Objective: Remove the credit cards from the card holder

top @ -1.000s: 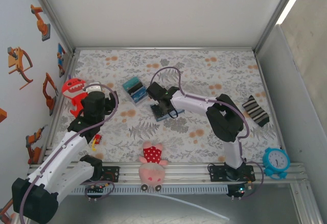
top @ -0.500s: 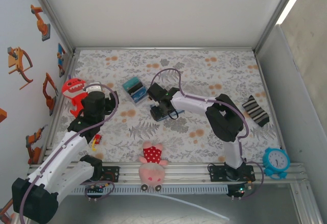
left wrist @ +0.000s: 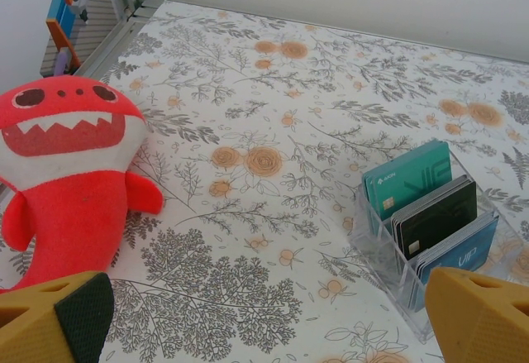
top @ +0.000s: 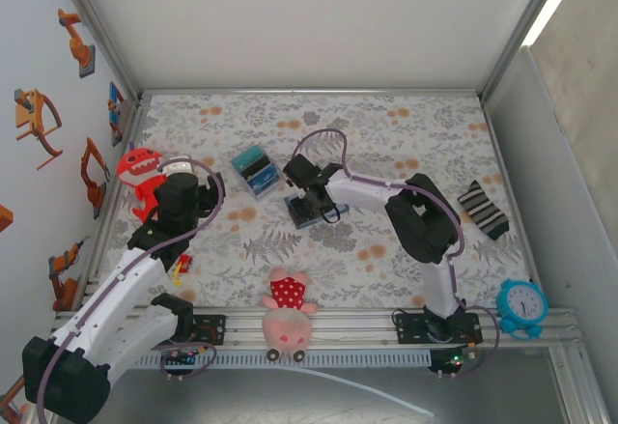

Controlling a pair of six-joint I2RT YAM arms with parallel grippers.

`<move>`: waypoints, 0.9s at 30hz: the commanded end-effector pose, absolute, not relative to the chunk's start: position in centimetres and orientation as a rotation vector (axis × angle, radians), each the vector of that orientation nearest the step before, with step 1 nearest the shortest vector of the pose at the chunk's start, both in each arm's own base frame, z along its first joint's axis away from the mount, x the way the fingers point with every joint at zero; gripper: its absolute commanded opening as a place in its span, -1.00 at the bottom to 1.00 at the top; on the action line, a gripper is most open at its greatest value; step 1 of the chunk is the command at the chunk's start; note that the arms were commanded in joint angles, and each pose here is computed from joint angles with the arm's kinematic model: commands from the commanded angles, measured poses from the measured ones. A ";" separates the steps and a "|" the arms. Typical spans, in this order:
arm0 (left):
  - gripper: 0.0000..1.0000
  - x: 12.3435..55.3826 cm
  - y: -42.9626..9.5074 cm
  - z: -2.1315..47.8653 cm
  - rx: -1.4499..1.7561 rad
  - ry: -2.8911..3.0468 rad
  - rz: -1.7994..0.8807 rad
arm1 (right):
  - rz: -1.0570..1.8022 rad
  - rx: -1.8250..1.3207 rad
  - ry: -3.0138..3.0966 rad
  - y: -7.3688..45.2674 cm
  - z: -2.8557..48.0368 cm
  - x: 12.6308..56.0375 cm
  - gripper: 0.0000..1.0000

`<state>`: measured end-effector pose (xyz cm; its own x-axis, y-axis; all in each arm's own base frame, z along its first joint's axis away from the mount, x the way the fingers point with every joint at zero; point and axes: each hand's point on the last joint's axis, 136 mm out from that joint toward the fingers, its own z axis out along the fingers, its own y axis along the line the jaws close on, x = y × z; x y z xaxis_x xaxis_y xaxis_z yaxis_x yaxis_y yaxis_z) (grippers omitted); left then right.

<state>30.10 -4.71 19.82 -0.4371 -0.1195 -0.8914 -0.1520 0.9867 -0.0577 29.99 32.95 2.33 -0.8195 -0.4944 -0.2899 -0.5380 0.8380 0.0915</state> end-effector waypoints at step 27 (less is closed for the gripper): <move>0.94 30.7 -5.5 22.1 -0.187 1.991 -0.033 | 0.459 -0.735 2.802 32.5 4.0 27.5 -0.19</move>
<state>30.23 -5.32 20.21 -0.4372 -0.1250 -0.8907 -0.1239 0.9892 -0.0781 27.15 33.38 2.85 -0.8516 -0.4538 -0.2623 -0.5188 0.8012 0.2982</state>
